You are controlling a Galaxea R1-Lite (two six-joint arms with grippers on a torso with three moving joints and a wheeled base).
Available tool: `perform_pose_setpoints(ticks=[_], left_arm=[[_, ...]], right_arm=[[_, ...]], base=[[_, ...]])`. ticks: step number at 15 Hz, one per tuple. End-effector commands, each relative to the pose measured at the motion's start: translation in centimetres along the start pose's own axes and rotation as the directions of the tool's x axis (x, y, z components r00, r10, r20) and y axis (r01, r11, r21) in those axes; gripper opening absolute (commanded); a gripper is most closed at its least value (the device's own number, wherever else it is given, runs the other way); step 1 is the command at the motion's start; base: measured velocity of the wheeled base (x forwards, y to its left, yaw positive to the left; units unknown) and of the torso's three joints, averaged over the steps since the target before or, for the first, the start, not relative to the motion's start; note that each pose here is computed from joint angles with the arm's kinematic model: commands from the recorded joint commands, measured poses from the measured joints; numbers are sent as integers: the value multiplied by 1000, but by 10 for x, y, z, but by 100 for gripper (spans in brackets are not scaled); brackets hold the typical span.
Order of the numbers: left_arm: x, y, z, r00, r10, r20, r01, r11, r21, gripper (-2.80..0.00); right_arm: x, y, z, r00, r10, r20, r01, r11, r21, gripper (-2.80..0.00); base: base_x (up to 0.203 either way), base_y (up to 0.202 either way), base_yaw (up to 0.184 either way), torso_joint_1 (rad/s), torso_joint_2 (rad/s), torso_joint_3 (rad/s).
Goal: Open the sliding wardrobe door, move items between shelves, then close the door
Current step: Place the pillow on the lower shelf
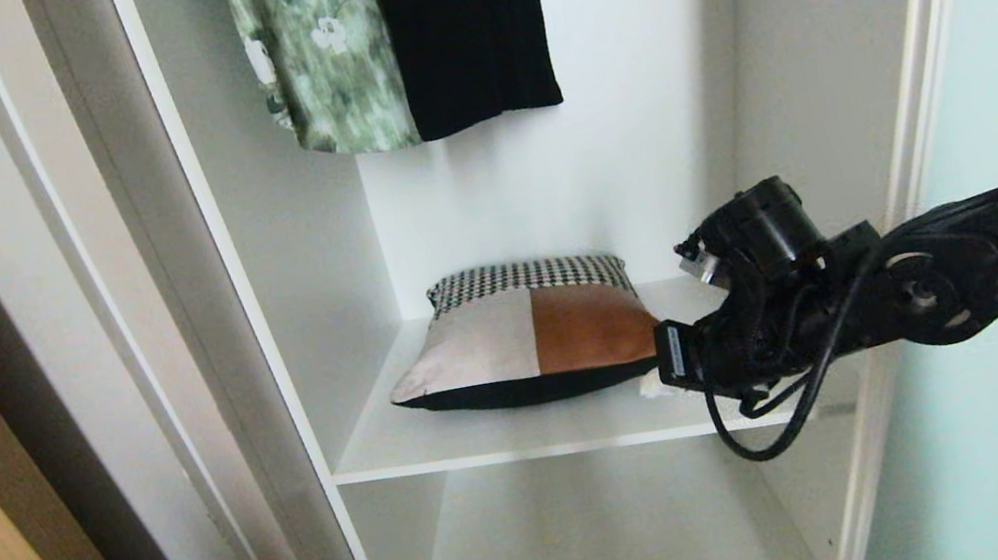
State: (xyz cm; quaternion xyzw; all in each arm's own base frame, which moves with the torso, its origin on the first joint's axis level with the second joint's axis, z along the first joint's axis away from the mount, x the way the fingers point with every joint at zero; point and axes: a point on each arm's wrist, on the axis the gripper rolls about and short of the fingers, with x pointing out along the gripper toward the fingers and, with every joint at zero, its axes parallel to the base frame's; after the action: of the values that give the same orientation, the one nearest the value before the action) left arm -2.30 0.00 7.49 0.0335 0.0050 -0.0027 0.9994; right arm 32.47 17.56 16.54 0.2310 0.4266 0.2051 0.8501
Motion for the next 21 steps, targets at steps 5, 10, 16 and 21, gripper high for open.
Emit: perform_pose_setpoints(ticks=[5,10,16,21], left_arm=[[-6,3,40,997,37,66,-36,999,-8,-280],[26,11,137,998,62,19,-60,993,-107,-280],[132,10,189,972,-144,-187,82,949,-304,-280],[229,3,165,846,-367,-386,137,850,-508,-280]], right_arm=[[10,-30,17,998,-63,22,62,997,53,-280],[13,-41,30,995,-88,55,84,994,75,0],[23,-47,32,994,-102,48,97,992,81,0],[36,-55,35,993,-111,37,107,991,85,0]], base=[[0,0,0,0,0,0],[0,0,0,0,0,0],[0,0,0,0,0,0],[0,0,0,0,0,0]])
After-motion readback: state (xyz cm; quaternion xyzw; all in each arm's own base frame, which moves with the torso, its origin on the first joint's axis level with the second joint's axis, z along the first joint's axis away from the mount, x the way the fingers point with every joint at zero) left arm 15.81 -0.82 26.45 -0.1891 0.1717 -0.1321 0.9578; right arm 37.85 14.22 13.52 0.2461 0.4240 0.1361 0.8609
